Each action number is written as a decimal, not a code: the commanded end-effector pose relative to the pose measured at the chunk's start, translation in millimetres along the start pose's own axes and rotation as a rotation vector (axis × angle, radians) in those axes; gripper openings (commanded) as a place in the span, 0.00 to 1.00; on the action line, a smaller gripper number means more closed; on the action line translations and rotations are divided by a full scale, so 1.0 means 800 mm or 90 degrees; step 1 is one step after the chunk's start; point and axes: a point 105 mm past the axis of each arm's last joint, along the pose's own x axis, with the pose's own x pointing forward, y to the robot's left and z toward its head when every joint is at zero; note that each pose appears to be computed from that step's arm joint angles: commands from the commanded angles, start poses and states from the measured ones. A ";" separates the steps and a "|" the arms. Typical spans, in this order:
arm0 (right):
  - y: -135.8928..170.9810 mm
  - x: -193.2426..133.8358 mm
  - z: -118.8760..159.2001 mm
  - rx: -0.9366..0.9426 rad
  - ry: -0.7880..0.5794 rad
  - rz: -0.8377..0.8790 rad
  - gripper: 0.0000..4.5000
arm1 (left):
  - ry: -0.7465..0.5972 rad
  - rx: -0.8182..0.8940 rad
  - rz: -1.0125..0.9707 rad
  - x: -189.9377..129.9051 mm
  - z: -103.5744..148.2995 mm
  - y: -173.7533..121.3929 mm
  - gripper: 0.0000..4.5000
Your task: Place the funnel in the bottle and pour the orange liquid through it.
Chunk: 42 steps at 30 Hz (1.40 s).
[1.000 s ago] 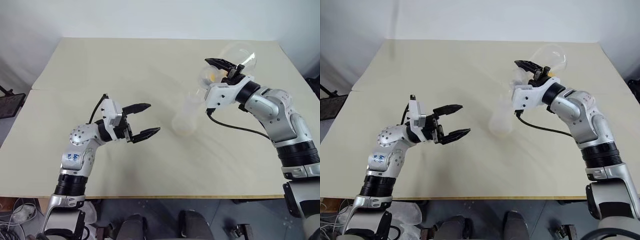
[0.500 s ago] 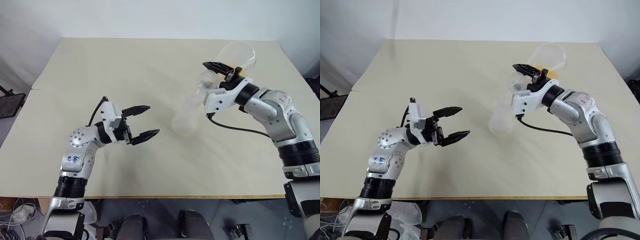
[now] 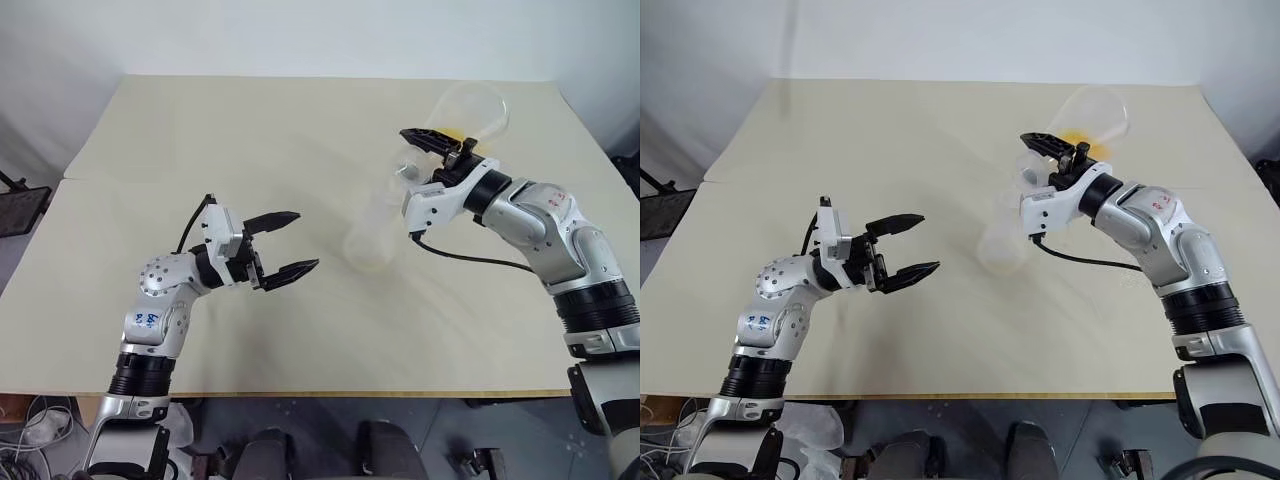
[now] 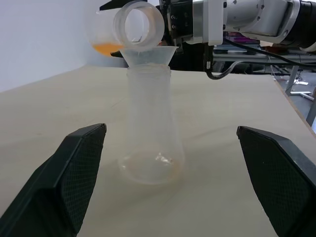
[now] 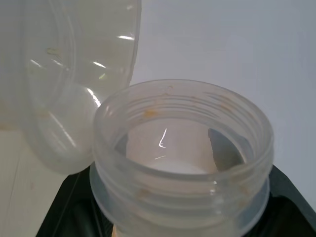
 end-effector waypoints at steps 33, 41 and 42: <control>-0.043 0.003 -0.002 -0.114 -0.002 -0.066 0.55 | -0.030 0.020 0.003 0.008 0.012 -0.002 1.00; -0.044 0.002 -0.002 -0.122 -0.002 -0.066 0.55 | -0.036 0.021 0.005 0.010 0.014 -0.002 1.00; -0.044 0.002 -0.003 -0.122 -0.002 -0.066 0.55 | -0.037 0.021 0.005 0.010 0.014 -0.002 1.00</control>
